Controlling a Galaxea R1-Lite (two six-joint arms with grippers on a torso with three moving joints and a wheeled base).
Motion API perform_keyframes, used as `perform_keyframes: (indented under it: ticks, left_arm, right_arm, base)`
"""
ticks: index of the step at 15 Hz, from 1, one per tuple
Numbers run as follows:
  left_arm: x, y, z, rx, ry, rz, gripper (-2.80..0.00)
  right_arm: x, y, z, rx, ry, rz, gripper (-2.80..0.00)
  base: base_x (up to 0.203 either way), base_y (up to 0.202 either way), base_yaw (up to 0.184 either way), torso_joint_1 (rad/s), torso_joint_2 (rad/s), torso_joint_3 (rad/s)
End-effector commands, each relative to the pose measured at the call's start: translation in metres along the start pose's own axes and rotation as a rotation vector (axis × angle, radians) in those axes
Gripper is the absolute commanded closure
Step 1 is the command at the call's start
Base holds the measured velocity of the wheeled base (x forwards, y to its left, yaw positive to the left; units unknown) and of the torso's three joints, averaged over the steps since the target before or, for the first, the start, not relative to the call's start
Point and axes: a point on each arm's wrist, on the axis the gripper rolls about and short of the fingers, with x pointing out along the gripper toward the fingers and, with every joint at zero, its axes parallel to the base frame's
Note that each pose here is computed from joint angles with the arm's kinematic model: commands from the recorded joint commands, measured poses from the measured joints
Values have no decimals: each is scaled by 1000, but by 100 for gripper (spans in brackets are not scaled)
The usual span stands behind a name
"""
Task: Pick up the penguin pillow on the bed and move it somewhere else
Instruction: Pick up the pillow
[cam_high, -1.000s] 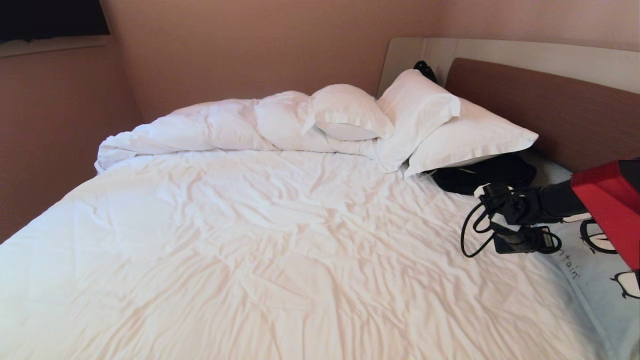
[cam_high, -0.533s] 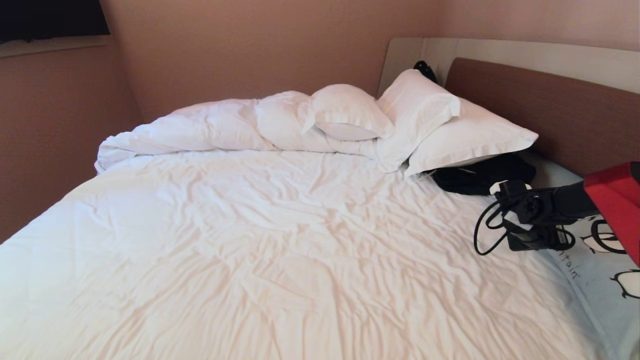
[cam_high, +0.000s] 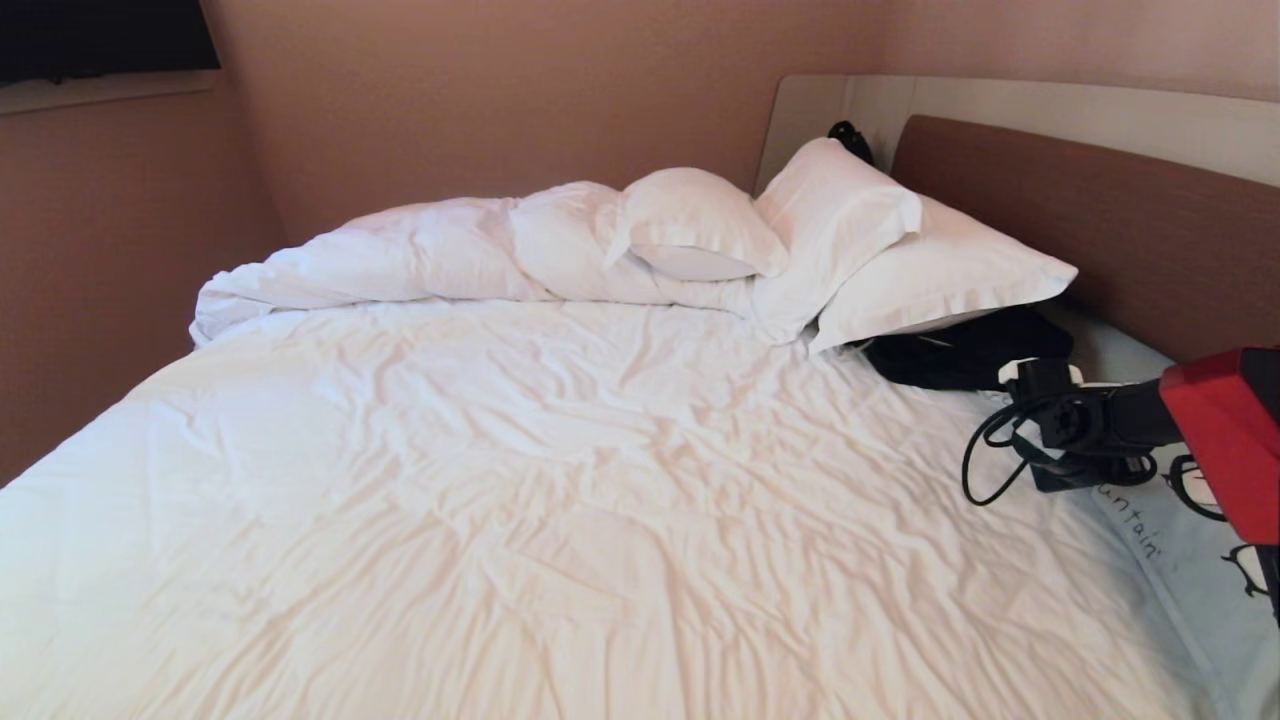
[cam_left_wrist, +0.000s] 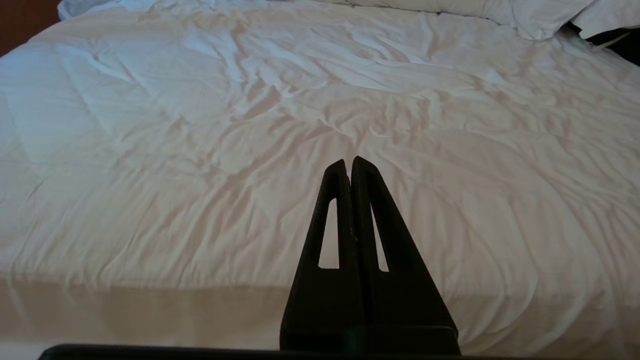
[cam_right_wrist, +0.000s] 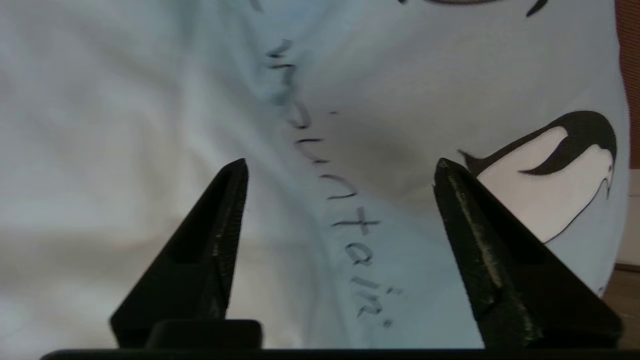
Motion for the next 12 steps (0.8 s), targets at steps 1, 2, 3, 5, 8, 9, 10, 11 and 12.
perform_keyframes:
  ticks: [1, 2, 3, 5, 8, 9, 10, 11, 12]
  left_arm:
    - [0, 0, 0, -1, 0, 0, 0]
    - [0, 0, 0, -1, 1, 1, 0]
    - [0, 0, 0, -1, 0, 0, 0]
    - [0, 0, 0, -1, 0, 0, 0]
    - [0, 0, 0, -1, 1, 1, 0]
    - [0, 0, 0, -1, 0, 0, 0]
    - [0, 0, 0, -1, 0, 0, 0]
    - [0, 0, 0, -1, 0, 0, 0]
    - [0, 0, 0, -1, 0, 0, 0]
  right_arm:
    - [20, 10, -9, -55, 35, -26, -280]
    - [21, 11, -9, -56, 35, -27, -280]
    - [26, 14, -9, -54, 35, -31, -280]
    - [36, 15, -10, -56, 46, -38, -280]
    - [41, 15, -11, -64, 52, -44, -280]
    - [43, 15, -11, -62, 54, -49, -280]
    - [48, 12, -10, -54, 57, -67, -280]
    - [53, 8, -11, -60, 70, -108, -280]
    - [58, 5, -13, -79, 86, -141, -280]
  base:
    - [0, 0, 0, 0, 0, 0]
    - [0, 0, 0, 0, 0, 0]
    - [0, 0, 0, 0, 0, 0]
    - [0, 0, 0, 0, 0, 0]
    - [0, 0, 0, 0, 0, 0]
    - [0, 0, 0, 0, 0, 0]
    - [0, 0, 0, 0, 0, 0]
    - [0, 0, 0, 0, 0, 0]
    - [0, 0, 0, 0, 0, 0]
